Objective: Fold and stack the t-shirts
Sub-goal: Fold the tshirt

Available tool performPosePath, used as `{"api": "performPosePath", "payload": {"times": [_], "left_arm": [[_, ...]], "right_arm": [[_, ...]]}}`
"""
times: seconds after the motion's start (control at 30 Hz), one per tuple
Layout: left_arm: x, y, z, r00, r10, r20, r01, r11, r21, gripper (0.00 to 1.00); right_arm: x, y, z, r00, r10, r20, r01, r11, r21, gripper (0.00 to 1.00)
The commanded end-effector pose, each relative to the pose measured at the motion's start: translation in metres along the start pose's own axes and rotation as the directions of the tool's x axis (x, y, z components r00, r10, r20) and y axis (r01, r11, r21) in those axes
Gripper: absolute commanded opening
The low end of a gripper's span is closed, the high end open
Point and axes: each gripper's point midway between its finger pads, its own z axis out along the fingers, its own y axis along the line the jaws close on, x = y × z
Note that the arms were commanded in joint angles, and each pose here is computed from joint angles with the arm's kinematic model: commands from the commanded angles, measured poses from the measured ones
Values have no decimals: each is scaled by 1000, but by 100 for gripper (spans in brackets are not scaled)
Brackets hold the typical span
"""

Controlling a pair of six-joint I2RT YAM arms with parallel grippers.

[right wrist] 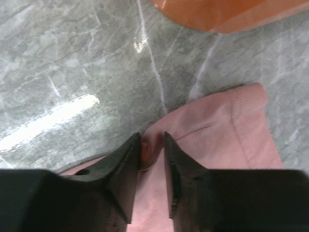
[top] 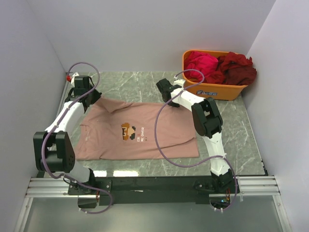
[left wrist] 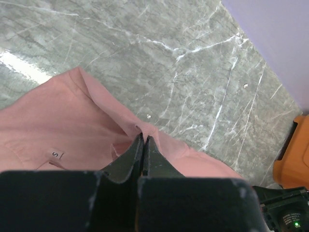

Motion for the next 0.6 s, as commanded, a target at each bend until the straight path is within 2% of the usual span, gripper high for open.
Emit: {"api": "performPosePath", "payload": {"times": [0.0,0.1,0.57], "left_arm": [[-13,-4,-15,998,-19,57,18,1000,15,1],[-15,1,-21,997,-20,70,21,1000,-5,0],[-18,5,-21,996,-16,86,19,999,-29,0]], "right_arm": [[-9,-24,2,1000,-8,23,6,997,80,35],[-8,-32,4,1000,-21,20,19,994,108,42],[-13,-55,7,1000,3,28,-8,987,163,45]]}}
